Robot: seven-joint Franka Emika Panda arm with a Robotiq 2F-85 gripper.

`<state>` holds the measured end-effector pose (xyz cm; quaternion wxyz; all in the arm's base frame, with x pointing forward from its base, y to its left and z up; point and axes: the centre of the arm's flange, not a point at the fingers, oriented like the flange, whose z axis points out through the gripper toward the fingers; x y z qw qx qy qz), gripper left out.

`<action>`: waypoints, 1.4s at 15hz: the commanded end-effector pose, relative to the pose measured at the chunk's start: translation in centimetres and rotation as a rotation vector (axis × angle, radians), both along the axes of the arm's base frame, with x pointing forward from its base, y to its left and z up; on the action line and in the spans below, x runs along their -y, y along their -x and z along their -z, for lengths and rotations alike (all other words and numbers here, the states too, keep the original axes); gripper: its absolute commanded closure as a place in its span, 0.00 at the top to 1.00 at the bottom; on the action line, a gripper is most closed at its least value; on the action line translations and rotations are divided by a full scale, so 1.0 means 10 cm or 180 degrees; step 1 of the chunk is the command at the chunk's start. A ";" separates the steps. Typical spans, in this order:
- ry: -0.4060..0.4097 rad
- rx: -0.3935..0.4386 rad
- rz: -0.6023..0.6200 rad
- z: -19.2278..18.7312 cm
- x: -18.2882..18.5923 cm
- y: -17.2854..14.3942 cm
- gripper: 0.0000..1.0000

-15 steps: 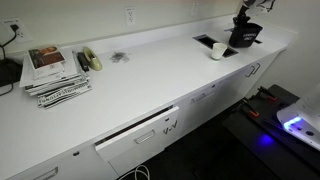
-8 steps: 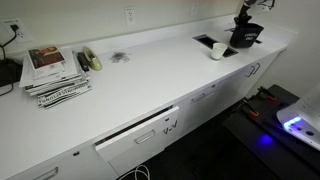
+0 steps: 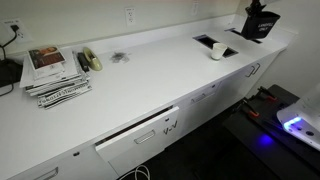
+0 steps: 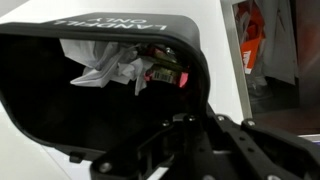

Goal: Move the black basket from the right to the left

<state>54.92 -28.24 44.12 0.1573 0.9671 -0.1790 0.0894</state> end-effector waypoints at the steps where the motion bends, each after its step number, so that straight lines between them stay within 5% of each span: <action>1: 0.0117 0.0051 -0.0129 -0.43 -0.42 0.50 0.02; 12: 0.0388 0.0349 -0.1324 -1.52 -1.98 0.74 0.02; 21: 0.0394 0.0307 -0.2545 -1.52 -3.46 0.71 0.02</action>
